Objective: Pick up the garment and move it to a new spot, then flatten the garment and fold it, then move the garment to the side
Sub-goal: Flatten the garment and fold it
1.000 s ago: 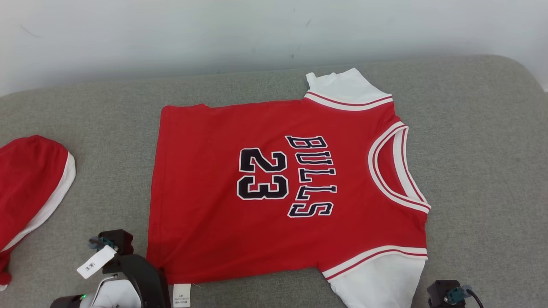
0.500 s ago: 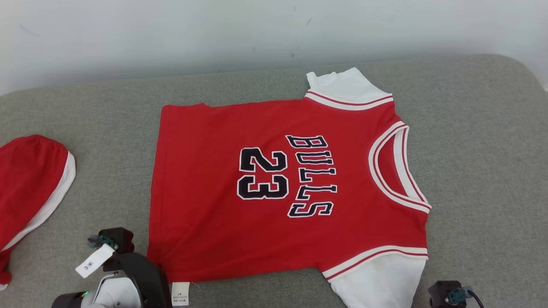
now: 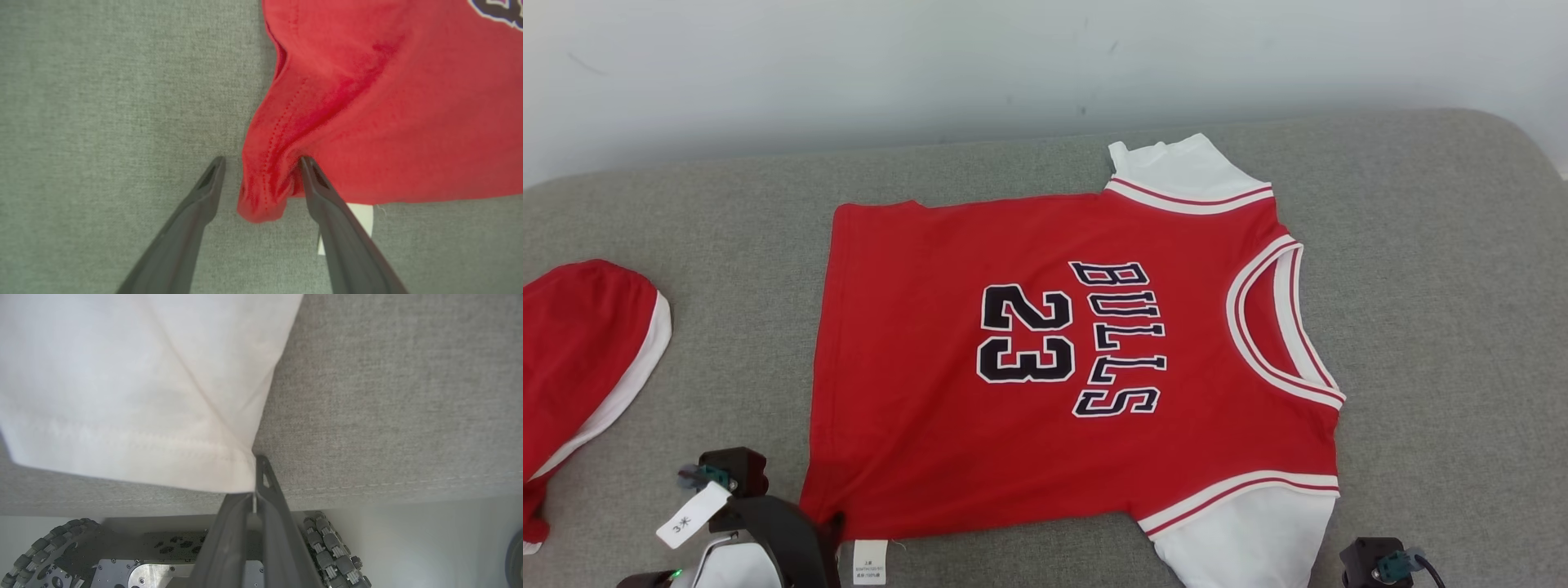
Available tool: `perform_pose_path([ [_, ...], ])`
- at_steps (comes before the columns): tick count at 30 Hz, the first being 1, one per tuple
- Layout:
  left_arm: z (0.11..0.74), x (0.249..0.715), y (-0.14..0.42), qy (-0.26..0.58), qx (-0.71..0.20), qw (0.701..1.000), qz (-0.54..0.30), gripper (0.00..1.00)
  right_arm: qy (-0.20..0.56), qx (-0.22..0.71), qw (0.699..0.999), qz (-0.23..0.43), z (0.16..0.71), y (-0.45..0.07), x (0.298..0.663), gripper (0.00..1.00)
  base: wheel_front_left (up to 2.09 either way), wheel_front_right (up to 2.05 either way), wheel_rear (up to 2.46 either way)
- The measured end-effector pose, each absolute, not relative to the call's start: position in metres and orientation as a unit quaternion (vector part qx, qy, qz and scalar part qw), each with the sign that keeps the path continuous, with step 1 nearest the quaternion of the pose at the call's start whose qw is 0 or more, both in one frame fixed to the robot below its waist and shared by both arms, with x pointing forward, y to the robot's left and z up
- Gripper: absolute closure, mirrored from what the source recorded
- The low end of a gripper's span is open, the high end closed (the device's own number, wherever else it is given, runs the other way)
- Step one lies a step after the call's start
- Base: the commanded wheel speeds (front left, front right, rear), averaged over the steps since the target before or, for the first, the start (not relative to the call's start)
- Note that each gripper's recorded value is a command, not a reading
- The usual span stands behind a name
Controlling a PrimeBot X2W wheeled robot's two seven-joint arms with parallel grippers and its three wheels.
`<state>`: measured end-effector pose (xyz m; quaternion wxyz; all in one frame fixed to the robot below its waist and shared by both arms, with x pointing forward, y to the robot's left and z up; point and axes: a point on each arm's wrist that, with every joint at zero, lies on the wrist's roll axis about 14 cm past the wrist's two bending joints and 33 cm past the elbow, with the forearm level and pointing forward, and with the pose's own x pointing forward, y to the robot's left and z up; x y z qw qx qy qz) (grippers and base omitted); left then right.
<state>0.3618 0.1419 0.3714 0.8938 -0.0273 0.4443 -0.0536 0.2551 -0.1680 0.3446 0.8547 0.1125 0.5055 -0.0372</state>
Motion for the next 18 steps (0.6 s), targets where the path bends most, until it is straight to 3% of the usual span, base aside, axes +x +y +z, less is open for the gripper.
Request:
perform_pose_path([
  [8, 0.3709, 0.3554, 0.1469, 0.447, -0.029, 0.893, -0.048, 0.0, 0.505, 0.112, 0.855, -0.035, 0.3449, -0.1668, 0.2551, 1.0, 0.0, 0.0, 0.0],
  [12, 0.3724, 0.3557, 0.1493, 0.445, -0.03, 0.894, -0.044, 0.36, 0.505, 0.111, 0.855, -0.034, 0.3453, -0.1661, 0.2555, 1.0, 0.0, 0.0, 0.0],
  [13, 0.3725, 0.3554, 0.1501, 0.446, -0.03, 0.894, -0.043, 0.36, 0.505, 0.111, 0.855, -0.034, 0.3453, -0.1661, 0.2554, 1.0, 0.0, 0.0, 0.0],
  [14, 0.3727, 0.3552, 0.1505, 0.446, -0.03, 0.894, -0.043, 0.47, 0.505, 0.112, 0.855, -0.034, 0.3453, -0.1662, 0.2553, 1.0, 0.0, 0.0, 0.0],
  [16, 0.3721, 0.3532, 0.1511, 0.447, -0.03, 0.893, -0.042, 0.55, 0.505, 0.112, 0.855, -0.036, 0.3451, -0.167, 0.255, 1.0, 0.0, 0.0, 0.0],
  [18, 0.3706, 0.3504, 0.1515, 0.45, -0.03, 0.892, -0.042, 0.69, 0.505, 0.112, 0.855, -0.038, 0.3445, -0.1682, 0.2546, 1.0, 0.0, 0.0, 0.0],
])
